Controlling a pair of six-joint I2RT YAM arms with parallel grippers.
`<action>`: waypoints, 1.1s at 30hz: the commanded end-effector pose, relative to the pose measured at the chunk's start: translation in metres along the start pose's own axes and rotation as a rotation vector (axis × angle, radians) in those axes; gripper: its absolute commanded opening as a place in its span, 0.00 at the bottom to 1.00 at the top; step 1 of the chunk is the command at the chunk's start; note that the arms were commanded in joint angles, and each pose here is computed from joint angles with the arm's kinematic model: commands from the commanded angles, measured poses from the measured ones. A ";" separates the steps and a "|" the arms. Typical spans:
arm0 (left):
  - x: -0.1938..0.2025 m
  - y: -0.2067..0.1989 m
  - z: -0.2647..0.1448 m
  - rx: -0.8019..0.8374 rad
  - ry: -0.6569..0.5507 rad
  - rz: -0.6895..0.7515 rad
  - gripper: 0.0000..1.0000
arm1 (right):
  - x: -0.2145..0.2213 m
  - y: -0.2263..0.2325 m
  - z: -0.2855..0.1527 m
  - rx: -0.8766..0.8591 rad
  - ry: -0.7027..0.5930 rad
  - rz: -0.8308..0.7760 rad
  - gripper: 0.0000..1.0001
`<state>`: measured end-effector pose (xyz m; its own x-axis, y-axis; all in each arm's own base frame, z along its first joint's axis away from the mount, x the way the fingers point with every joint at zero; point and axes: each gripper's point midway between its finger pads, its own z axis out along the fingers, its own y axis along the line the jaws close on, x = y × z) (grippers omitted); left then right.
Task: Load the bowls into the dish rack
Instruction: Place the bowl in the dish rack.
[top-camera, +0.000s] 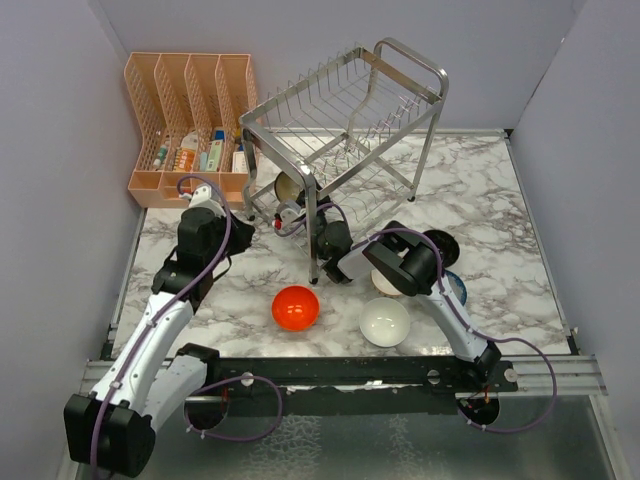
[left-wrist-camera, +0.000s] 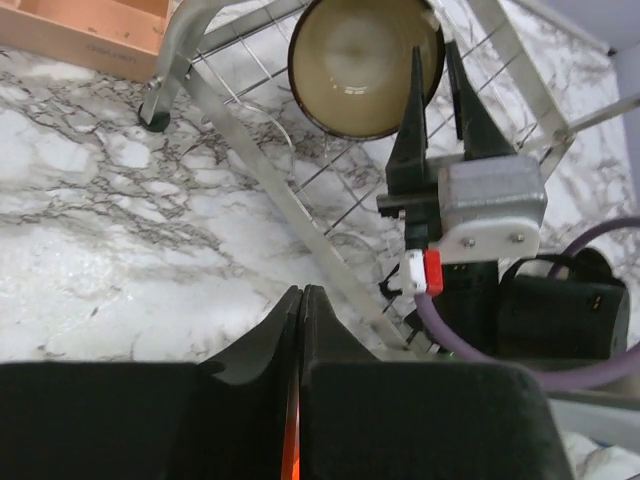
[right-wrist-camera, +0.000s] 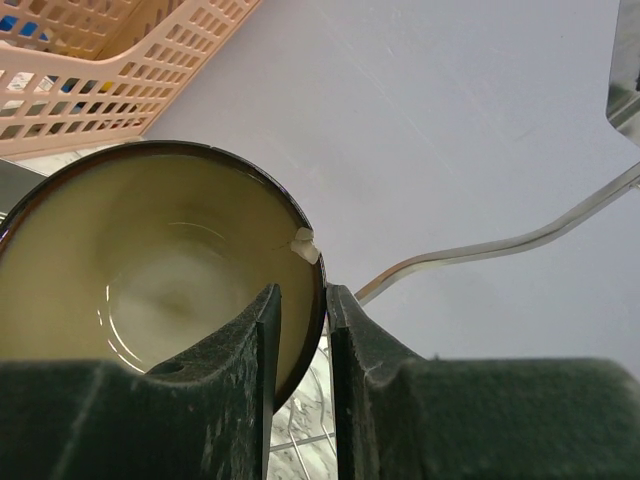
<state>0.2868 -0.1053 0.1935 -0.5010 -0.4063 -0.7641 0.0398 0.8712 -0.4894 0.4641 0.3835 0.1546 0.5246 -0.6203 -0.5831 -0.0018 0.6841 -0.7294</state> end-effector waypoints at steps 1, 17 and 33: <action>-0.025 -0.011 0.018 0.025 -0.128 -0.179 0.00 | -0.024 -0.029 -0.002 0.128 -0.087 0.140 0.25; -0.041 -0.005 0.091 0.123 -0.346 -0.284 0.00 | -0.016 -0.028 -0.002 0.133 -0.040 0.189 0.26; -0.029 -0.008 0.140 0.246 -0.401 -0.241 0.00 | -0.014 -0.027 -0.003 0.118 -0.023 0.204 0.26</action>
<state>0.4104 -0.1288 0.1375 -0.2109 -0.7003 -0.6819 0.0756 0.6838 -0.7257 0.4659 0.3790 0.1485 0.4862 -0.5465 -0.6819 -0.0443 0.7639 -0.6438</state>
